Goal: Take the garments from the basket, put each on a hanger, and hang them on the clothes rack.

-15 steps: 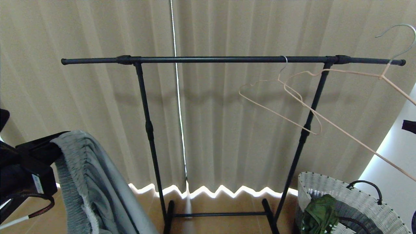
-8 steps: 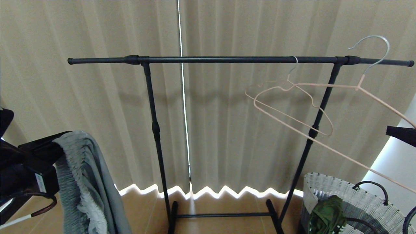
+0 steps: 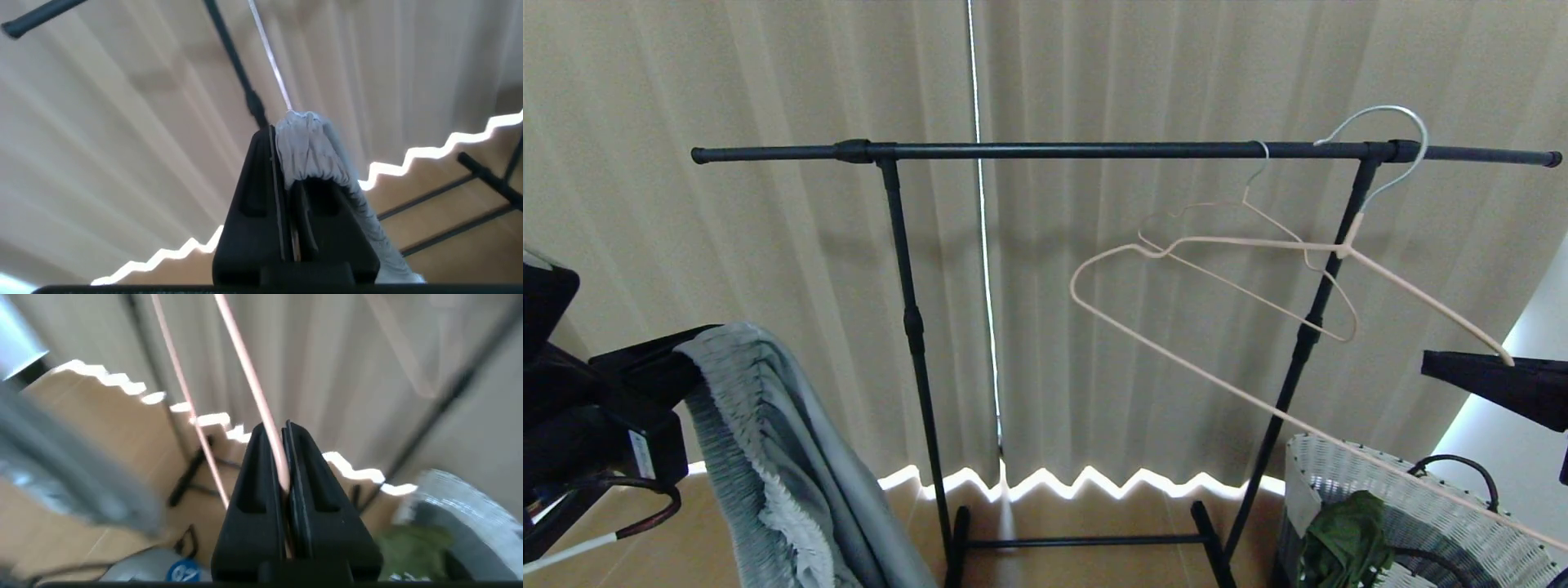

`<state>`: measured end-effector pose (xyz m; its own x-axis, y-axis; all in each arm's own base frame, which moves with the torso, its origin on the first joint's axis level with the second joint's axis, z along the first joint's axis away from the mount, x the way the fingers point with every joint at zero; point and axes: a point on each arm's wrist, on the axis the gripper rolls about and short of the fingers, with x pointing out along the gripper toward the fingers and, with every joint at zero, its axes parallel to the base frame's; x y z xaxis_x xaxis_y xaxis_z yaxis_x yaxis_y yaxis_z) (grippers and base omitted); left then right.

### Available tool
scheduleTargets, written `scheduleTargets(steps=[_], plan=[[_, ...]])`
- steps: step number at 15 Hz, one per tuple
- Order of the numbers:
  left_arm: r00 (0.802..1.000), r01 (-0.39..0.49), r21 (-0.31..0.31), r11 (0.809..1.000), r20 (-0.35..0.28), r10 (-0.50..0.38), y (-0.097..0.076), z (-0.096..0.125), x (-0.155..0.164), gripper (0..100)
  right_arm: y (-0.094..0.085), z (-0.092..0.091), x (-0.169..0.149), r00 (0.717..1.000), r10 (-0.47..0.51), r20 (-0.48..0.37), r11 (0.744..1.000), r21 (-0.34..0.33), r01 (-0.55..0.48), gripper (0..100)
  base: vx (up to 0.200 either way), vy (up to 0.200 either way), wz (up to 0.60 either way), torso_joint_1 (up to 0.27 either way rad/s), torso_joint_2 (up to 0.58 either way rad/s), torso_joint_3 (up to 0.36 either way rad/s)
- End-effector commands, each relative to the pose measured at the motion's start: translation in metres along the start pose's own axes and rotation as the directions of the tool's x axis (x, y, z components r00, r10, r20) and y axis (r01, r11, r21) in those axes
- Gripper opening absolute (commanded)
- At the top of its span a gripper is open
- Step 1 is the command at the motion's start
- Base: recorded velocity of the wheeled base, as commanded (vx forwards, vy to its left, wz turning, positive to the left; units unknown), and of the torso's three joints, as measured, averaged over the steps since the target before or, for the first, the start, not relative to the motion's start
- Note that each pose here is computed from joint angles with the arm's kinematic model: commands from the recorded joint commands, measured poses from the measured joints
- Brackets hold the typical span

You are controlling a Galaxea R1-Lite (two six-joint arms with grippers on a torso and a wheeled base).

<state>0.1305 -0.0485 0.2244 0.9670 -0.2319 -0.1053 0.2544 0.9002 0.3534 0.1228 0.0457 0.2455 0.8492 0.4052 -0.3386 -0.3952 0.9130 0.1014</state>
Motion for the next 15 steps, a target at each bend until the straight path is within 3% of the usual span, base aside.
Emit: scheduleTargets(steps=[1, 3, 6, 7, 10, 12, 15], plan=[[0.999, 0.035, 0.002, 0.999, 0.006, -0.035, -0.005, 0.007, 0.009, 0, 0.004, -0.009, 0.005, 0.999, 0.031, -0.043, 1.0, 0.001, -0.031, 0, 0.0, 0.0, 0.0, 0.0, 0.0, 0.0], [0.998, 0.062, 0.0, 0.998, 0.011, -0.062, -0.009, 0.015, 0.02, 0, 0.003, -0.019, 0.012, 0.998, 0.031, -0.058, 1.0, 0.006, -0.031, 0, 0.0, 0.0, 0.0, 0.0, 0.0, 0.0], [0.998, 0.06, -0.028, 0.998, -0.001, -0.06, -0.011, 0.026, 0.043, 0, 0.003, -0.018, 0.02, 0.999, 0.038, -0.024, 0.999, -0.001, -0.038, 0, 0.0, 0.0, 0.0, 0.0, 0.0, 0.0], [0.998, 0.055, -0.067, 0.996, -0.013, -0.056, -0.014, 0.032, 0.06, 0, 0.007, -0.02, 0.025, 0.997, 0.063, -0.047, 0.998, -0.001, -0.064, 0, 0.0, 0.0, 0.0, 0.0, 0.0, 0.0], [0.996, -0.054, -0.149, 0.987, -0.084, 0.042, -0.031, 0.042, 0.098, 0, 0.028, -0.021, 0.024, 0.979, 0.195, -0.06, 0.979, 0.075, -0.19, 0, 0.0, 0.0, 0.0, 0.0, 0.0, 0.0], [0.99, -0.104, -0.18, 0.978, -0.115, 0.084, -0.041, 0.045, 0.122, 0, 0.04, -0.023, 0.022, 0.962, 0.265, -0.073, 0.963, 0.076, -0.259, 0, 0.0, 0.0, 0.0, 0.0, 0.0, 0.0], [0.976, -0.19, -0.188, 0.964, -0.145, 0.164, -0.05, 0.049, 0.147, 0, 0.05, -0.022, 0.02, 0.942, 0.326, -0.08, 0.944, 0.093, -0.318, 0, 0.0, 0.0, 0.0, 0.0, 0.0, 0.0]])
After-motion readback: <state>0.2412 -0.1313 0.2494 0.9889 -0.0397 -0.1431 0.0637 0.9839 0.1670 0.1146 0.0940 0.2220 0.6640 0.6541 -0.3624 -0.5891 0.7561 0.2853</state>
